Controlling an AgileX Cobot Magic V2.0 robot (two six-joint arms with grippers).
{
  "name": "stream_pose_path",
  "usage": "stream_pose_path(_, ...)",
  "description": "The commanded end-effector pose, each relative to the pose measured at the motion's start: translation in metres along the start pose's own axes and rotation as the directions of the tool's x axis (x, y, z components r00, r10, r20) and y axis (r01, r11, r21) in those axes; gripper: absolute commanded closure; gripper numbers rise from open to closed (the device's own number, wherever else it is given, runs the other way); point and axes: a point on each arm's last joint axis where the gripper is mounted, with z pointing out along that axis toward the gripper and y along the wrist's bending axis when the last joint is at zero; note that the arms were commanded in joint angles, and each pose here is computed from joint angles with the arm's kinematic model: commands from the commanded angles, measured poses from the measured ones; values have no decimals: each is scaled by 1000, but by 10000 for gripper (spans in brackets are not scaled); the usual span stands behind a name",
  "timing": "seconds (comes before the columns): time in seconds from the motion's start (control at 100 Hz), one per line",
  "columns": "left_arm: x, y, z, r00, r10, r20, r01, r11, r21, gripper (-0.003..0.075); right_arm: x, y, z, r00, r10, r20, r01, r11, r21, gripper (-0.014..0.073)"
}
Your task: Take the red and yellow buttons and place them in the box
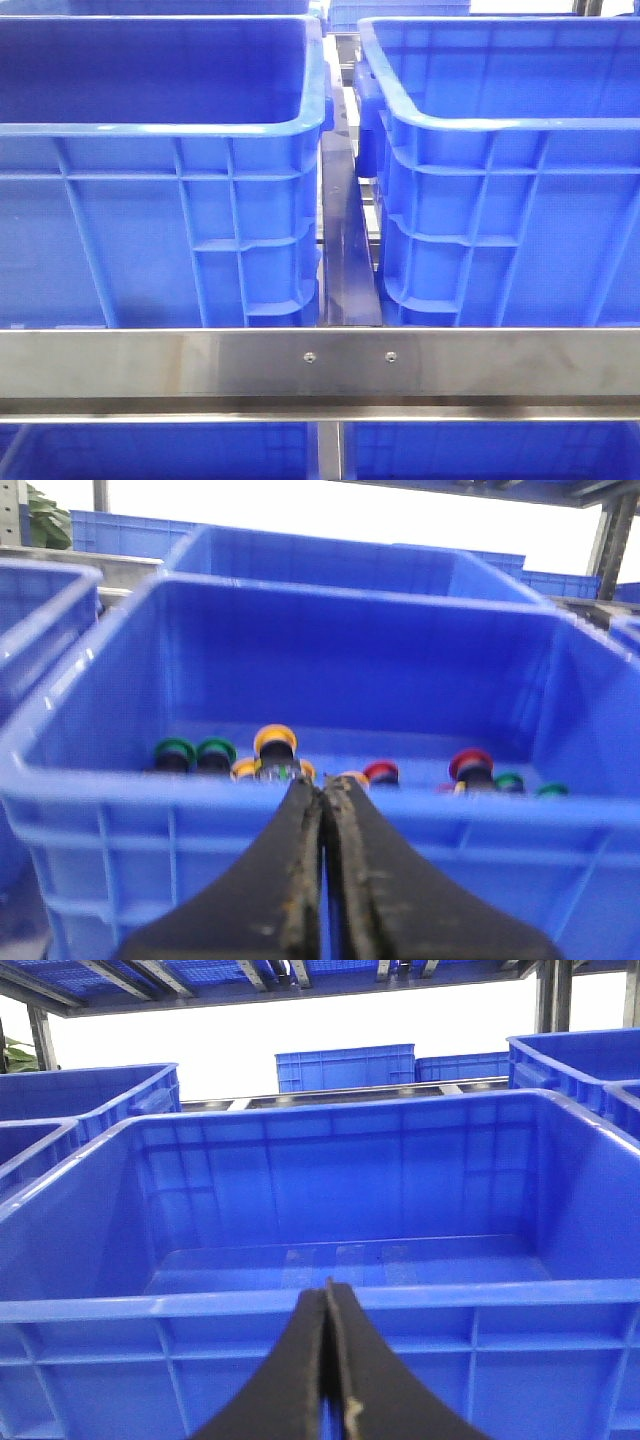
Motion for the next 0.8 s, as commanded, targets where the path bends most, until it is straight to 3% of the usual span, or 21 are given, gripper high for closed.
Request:
stream_pose_path(0.0,-41,-6,-5,997,-21,77,20,1000,8,739,-16,1,-2,992,-4,124,5,1000,-9,663)
stream_pose_path(0.26,-114,-15,16,990,-15,-142,7,998,-56,739,-16,1,-2,992,-4,124,5,1000,-9,663)
stream_pose_path(0.42,-150,-19,49,948,59,-314,-85,994,-70,739,-16,1,-2,992,-4,124,5,1000,-9,663)
stream_pose_path(0.61,-168,-22,93,897,65,-437,-110,991,-79,739,-16,1,-2,992,-4,124,5,1000,-9,663)
stream_pose_path(0.79,-162,-21,125,863,61,-501,-117,990,-81,739,-16,1,-2,992,-4,124,5,1000,-9,663)
